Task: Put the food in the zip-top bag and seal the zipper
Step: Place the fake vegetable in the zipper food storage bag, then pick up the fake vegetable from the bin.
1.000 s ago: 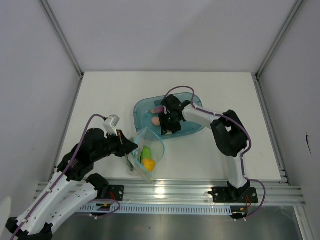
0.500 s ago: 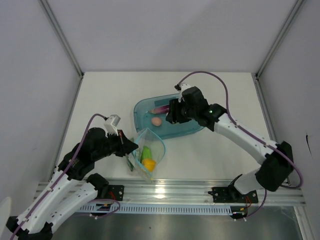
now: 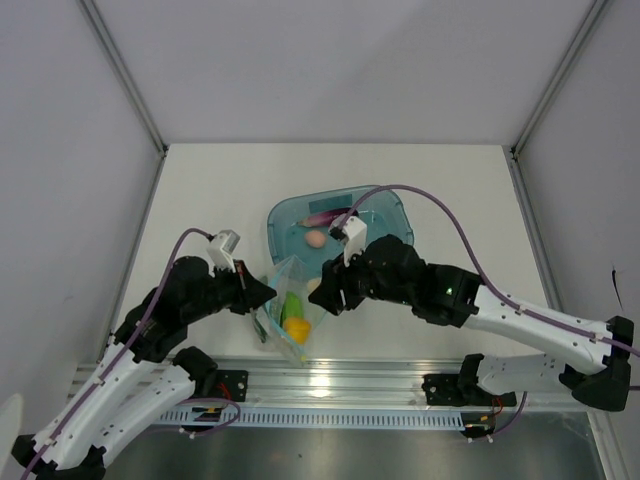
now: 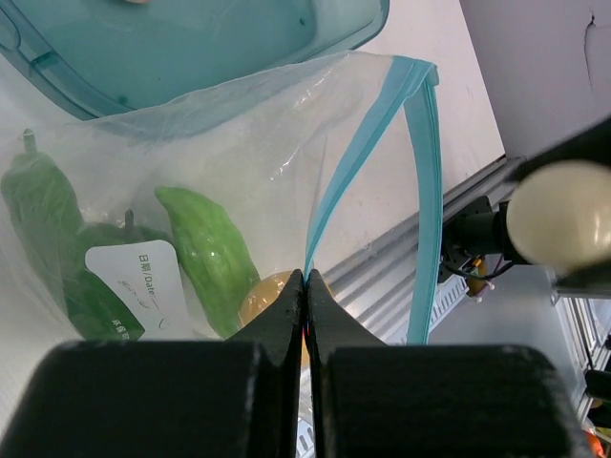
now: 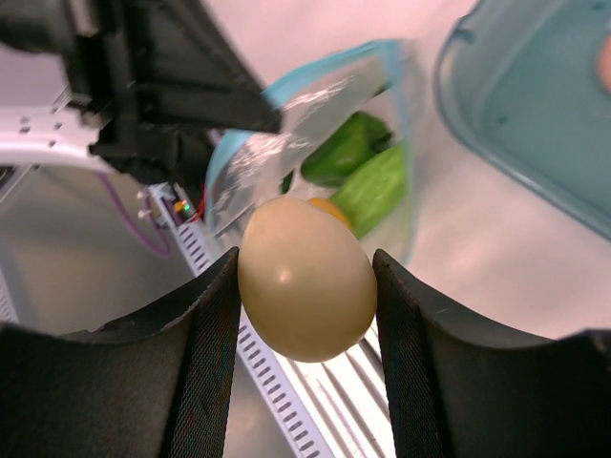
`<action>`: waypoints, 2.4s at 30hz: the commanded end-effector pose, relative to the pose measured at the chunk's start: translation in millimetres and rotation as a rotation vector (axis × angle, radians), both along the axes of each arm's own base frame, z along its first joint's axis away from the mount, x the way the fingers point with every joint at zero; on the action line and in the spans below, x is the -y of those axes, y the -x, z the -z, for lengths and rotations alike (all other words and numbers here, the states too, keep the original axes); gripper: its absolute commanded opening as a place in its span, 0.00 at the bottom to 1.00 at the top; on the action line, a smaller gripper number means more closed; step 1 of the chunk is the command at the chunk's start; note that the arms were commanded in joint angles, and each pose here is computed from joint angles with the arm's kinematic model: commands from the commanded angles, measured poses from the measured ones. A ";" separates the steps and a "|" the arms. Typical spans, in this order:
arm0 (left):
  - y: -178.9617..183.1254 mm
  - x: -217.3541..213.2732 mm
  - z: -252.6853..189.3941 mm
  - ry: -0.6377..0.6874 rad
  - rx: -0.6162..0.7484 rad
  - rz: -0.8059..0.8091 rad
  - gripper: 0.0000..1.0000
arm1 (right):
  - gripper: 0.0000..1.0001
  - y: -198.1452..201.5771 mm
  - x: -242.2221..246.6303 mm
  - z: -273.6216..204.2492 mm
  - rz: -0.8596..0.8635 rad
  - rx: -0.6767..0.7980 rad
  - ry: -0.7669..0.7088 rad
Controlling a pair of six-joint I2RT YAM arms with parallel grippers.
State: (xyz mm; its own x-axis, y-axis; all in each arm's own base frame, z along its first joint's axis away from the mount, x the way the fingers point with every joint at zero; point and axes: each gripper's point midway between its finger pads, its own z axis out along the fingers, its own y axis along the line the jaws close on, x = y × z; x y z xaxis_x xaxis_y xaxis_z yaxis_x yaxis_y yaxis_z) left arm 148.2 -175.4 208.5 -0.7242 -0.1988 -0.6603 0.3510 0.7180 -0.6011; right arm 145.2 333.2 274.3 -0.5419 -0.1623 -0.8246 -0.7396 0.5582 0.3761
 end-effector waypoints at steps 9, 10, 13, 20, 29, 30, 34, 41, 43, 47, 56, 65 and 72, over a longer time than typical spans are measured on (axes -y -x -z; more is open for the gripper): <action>6.0 2.0 -19.9 0.044 0.064 0.041 0.01 | 0.00 24.3 -48.5 22.1 -0.024 0.024 0.076; 7.2 1.9 -20.3 0.047 0.064 0.043 0.01 | 0.00 23.7 -51.7 21.6 -0.024 0.026 0.073; 8.6 1.4 -20.6 0.049 0.064 0.044 0.01 | 0.11 21.0 -59.8 29.3 -0.024 0.023 0.090; 9.4 0.0 -16.8 0.044 0.057 0.039 0.00 | 0.58 12.8 -69.2 20.9 0.010 0.039 0.069; 8.7 0.4 -20.0 0.049 0.068 0.040 0.01 | 0.79 -1.8 -67.8 0.8 0.054 0.093 0.077; 8.7 0.4 -20.0 0.049 0.068 0.040 0.01 | 0.79 -3.2 -66.9 0.4 0.062 0.097 0.082; 8.4 0.0 -19.0 0.045 0.064 0.037 0.00 | 0.78 -9.7 -60.1 -20.8 0.092 0.144 0.044; 7.0 -1.5 -16.1 0.036 0.060 0.026 0.01 | 0.74 -58.1 -22.6 -63.2 0.264 0.186 -0.041; 6.7 -1.2 -16.7 0.039 0.062 0.025 0.00 | 0.73 -86.0 -4.2 -65.9 0.346 0.175 -0.051; 8.3 -1.5 -16.9 0.043 0.068 0.030 0.01 | 0.72 -130.0 27.5 -62.6 0.481 0.157 -0.063; 6.2 -16.3 -15.7 0.016 0.083 -0.045 0.01 | 0.72 -206.7 53.7 -40.1 0.597 0.086 -0.089; 2.6 -33.8 -27.4 0.035 0.129 -0.155 0.00 | 0.71 -284.3 31.9 70.1 0.687 -0.102 0.069; -1.9 -50.8 -33.5 0.011 0.149 -0.247 0.01 | 0.65 -320.6 -14.7 143.5 0.630 -0.241 0.116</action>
